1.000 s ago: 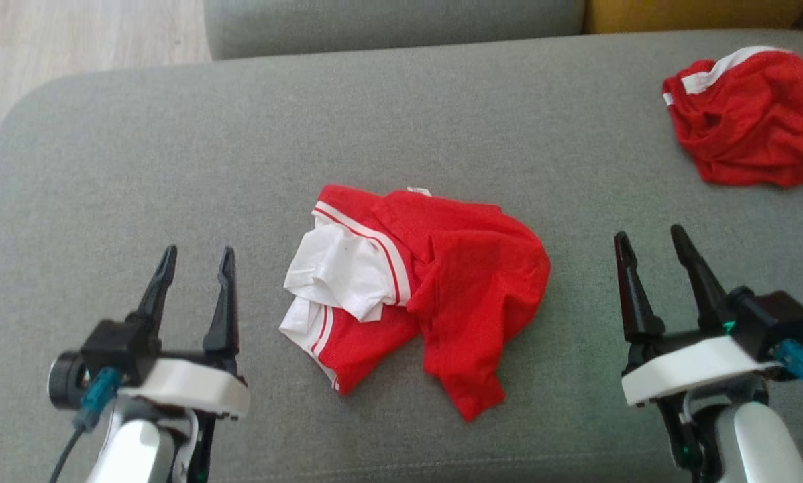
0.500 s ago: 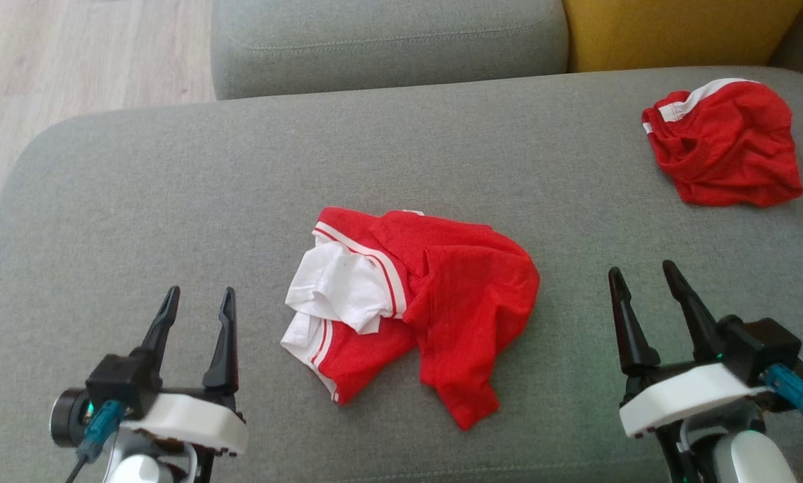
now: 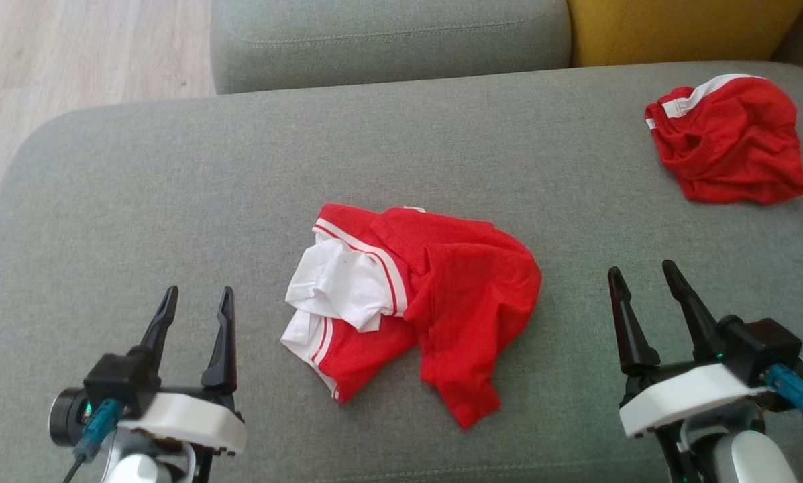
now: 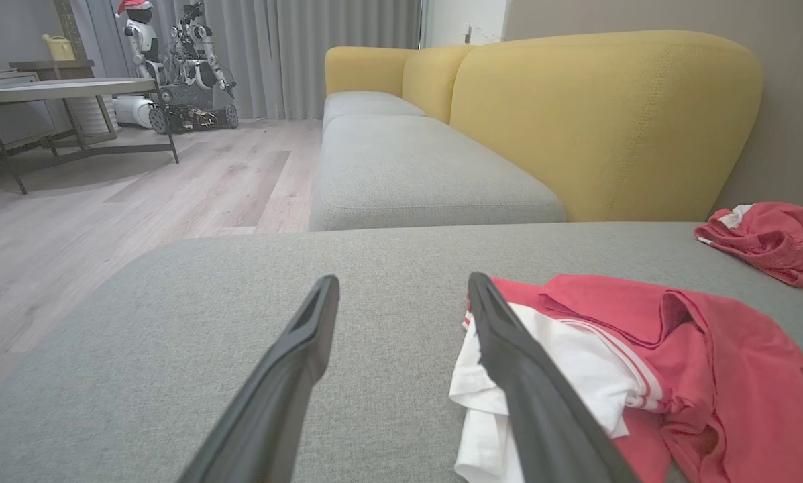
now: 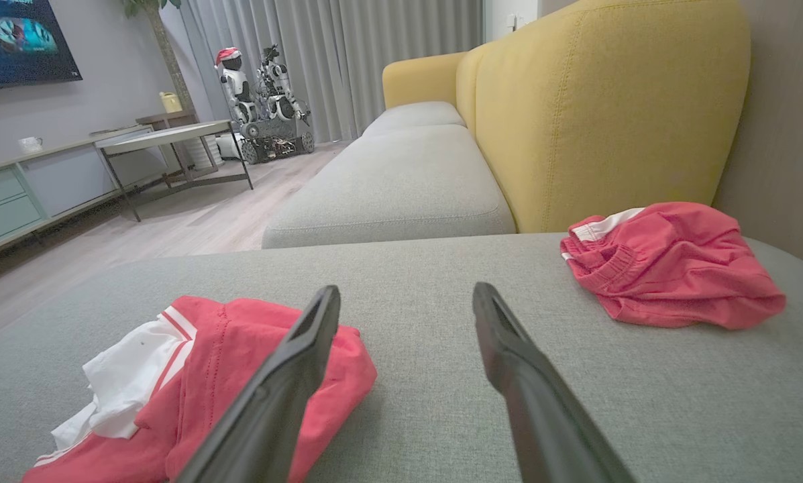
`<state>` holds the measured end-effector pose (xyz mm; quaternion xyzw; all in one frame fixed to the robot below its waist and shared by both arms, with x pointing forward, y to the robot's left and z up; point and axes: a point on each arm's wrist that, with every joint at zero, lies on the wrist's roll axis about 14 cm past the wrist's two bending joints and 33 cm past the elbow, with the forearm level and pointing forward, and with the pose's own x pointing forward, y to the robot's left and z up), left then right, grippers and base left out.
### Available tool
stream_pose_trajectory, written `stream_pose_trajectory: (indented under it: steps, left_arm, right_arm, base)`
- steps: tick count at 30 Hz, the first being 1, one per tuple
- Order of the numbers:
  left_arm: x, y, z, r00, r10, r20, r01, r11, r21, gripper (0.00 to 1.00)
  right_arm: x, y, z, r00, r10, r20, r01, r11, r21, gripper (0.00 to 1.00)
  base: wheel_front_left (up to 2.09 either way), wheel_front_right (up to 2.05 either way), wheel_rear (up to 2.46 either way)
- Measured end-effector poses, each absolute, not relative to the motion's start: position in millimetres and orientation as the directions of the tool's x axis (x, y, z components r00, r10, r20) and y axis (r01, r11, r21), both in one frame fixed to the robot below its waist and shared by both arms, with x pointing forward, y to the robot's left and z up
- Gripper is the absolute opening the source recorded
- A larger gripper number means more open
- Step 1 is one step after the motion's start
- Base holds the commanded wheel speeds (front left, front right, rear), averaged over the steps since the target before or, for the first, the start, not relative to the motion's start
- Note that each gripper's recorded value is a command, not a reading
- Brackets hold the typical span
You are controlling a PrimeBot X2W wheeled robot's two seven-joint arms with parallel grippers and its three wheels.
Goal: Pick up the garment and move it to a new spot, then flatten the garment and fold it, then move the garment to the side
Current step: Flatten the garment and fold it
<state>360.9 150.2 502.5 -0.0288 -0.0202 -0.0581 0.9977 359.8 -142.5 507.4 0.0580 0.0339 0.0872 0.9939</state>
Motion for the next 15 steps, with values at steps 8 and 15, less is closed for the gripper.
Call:
stream_pose_trajectory:
  steps: [8, 15]
  left_arm:
    - [360.7, 151.7, 501.1, 0.993, -0.109, 0.039, 0.111, 0.992, -0.055, 1.00]
    - [361.9, 154.5, 496.8, 0.995, -0.101, 0.026, 0.102, 0.993, -0.057, 1.00]
  right_arm:
    - [361.1, -137.9, 505.5, 0.980, 0.191, -0.063, -0.182, 0.976, 0.123, 1.00]
    - [358.1, -102.1, 490.2, 0.946, 0.298, -0.127, -0.281, 0.950, 0.135, 1.00]
  base:
    - [0.00, 0.00, 0.00]
    - [0.00, 0.00, 0.00]
